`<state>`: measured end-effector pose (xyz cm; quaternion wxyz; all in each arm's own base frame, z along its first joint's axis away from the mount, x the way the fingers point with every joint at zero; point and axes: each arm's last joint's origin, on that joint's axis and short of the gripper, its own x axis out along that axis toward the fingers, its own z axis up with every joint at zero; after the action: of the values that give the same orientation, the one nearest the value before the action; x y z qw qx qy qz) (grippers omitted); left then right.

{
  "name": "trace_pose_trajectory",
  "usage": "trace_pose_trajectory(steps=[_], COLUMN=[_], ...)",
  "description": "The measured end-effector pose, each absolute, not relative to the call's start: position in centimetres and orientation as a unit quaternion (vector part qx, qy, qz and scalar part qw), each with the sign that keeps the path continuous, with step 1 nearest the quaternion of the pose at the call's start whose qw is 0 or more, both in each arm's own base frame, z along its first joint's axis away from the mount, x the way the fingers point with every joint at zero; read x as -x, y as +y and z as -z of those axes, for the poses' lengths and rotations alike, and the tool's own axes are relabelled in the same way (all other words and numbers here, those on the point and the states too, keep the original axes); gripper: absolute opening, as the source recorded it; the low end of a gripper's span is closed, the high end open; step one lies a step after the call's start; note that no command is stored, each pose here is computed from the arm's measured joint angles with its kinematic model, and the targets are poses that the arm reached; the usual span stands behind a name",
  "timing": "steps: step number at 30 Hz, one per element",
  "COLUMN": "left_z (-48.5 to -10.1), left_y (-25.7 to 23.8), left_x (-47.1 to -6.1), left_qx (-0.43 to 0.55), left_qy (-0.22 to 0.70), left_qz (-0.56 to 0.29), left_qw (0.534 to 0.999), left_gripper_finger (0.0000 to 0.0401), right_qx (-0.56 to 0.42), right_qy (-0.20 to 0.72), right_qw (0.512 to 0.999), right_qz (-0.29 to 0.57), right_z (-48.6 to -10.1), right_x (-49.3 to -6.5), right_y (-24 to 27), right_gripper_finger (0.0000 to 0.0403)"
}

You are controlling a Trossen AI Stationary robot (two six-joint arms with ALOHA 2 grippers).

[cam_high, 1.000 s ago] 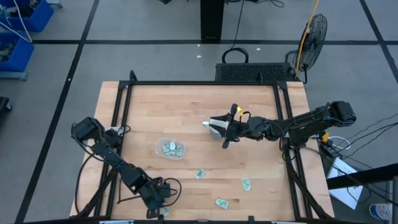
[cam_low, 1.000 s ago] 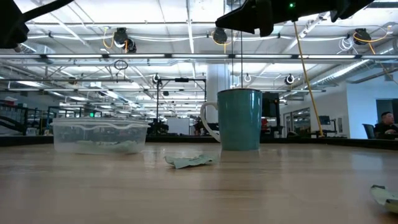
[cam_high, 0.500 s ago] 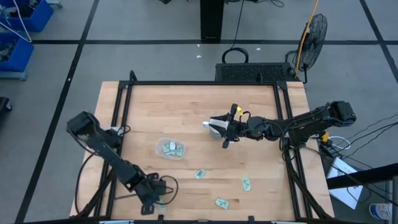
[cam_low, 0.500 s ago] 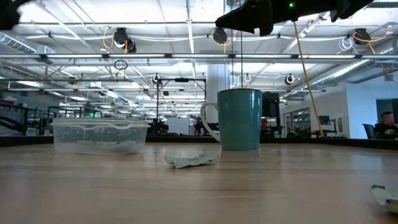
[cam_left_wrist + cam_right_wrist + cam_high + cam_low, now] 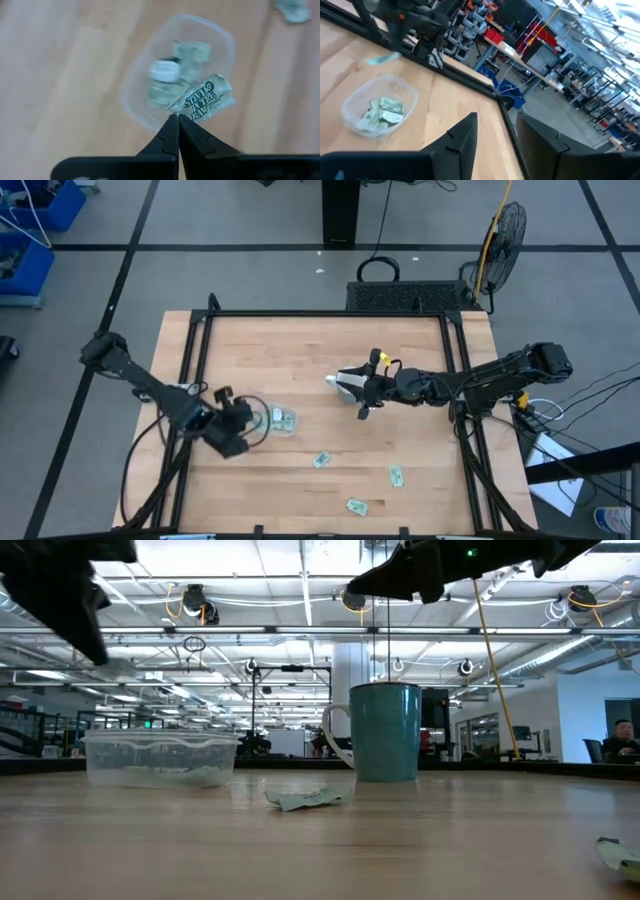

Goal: Pick and place Stevia / Truvia into bins
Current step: Put the green stevia packet into the transparent bin

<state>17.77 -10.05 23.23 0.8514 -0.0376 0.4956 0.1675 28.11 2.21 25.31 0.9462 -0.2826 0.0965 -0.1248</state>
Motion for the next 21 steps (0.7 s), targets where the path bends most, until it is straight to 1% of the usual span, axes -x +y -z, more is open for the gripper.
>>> trace_pose_trajectory(steps=[4,9,14,21], left_z=[-23.2,-21.5,-19.8,-18.2], left_y=[-8.5,-7.4,-6.6,-5.4], left_x=[-18.8,-20.9,-23.1,-24.3], left_qx=[0.002,-0.017,-0.008,-0.008], left_qy=[0.505,0.539,0.568,0.596], left_qz=[-0.169,-0.164,-0.116,-0.115], left_qw=[0.846,0.826,0.815,0.795], left_gripper_finger=[0.0003,0.0004,0.0007,0.001], right_qx=[0.277,0.281,0.289,0.295], right_qy=[0.109,0.113,0.131,0.145], right_qw=[0.947,0.946,0.943,0.941], right_qz=[0.122,0.113,0.097,0.085], right_z=[-25.0,-24.9,-24.5,-24.2], right_x=[-28.1,-28.0,-27.9,-27.7], right_y=[2.2,2.6,3.2,3.7], right_gripper_finger=[0.0132,0.0132,0.0132,0.0132])
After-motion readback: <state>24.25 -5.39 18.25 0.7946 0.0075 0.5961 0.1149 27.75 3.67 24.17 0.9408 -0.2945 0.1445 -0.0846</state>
